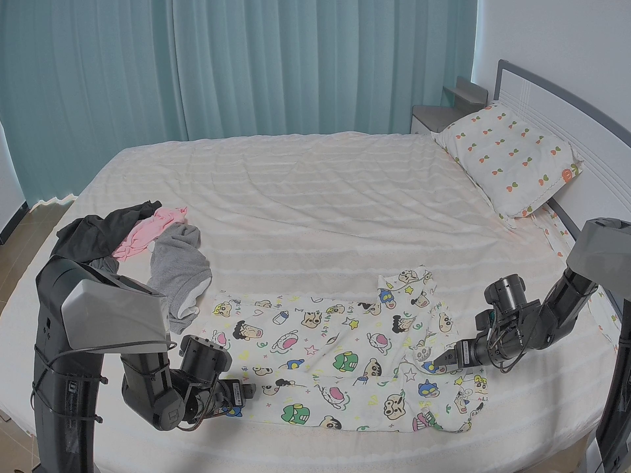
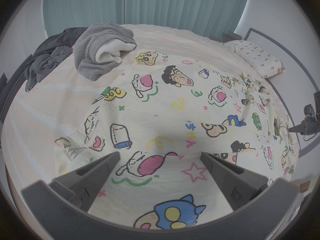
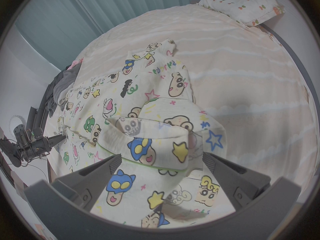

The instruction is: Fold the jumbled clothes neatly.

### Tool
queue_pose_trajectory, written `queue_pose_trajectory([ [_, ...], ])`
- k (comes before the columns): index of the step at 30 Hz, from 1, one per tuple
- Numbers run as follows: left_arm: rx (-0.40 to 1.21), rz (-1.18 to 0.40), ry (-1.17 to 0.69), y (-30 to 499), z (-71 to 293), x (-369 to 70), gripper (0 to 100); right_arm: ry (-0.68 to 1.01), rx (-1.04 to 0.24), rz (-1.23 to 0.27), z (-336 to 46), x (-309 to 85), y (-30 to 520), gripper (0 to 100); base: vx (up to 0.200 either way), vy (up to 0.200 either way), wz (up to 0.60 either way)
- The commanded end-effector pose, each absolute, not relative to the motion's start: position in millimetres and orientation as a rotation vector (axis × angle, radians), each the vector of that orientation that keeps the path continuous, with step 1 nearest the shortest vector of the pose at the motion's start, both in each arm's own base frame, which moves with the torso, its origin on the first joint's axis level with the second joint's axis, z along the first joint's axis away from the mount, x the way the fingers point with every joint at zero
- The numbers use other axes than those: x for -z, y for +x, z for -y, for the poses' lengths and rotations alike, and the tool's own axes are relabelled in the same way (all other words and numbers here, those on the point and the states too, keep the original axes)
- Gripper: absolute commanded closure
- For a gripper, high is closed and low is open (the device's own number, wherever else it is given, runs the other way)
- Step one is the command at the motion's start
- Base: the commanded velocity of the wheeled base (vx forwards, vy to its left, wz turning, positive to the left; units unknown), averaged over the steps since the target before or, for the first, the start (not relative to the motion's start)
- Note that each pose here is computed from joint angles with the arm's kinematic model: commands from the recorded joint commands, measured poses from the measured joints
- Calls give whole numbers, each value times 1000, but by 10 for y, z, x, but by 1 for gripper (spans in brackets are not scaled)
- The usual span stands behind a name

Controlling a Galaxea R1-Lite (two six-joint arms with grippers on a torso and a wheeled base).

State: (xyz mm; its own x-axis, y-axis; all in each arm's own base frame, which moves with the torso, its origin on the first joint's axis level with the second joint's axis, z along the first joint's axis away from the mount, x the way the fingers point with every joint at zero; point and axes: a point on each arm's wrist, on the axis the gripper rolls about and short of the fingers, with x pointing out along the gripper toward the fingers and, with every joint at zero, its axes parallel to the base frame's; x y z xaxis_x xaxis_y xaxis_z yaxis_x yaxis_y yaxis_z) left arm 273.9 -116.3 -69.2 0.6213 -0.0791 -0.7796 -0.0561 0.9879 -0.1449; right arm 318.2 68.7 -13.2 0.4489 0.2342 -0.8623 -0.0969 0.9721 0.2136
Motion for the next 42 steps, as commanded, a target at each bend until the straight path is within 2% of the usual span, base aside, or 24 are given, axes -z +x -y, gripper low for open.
queue_pose_trajectory([
  [1, 9, -905, -167, 2731, 1162, 700, 0, 138, -214, -1076, -728, 145, 3261, 0, 0, 0, 0],
  [3, 7, -905, -170, 2731, 1162, 700, 0, 137, -213, -1082, -728, 159, 3262, 0, 0, 0, 0],
  [4, 6, -905, -170, 2733, 1158, 700, 0, 139, -211, -1087, -728, 164, 3261, 100, 0, 0, 0],
  [15, 5, -907, -171, 2729, 1156, 701, 0, 141, -205, -1100, -711, 157, 3234, 100, 0, 0, 0],
  [22, 5, -905, -172, 2730, 1156, 700, 0, 161, -214, -1028, -704, -57, 3241, 100, 0, 0, 0],
  [28, 6, -906, -173, 2729, 1161, 700, 0, 195, -207, -884, -606, -301, 3293, 100, 0, 0, 0],
  [38, 6, -906, -173, 2729, 1161, 700, 0, 227, -200, -754, -522, -300, 3424, 100, 0, 0, 0],
  [42, 6, -906, -173, 2729, 1161, 700, 0, 239, -246, -702, -535, -241, 3453, 100, 0, 0, 0],
])
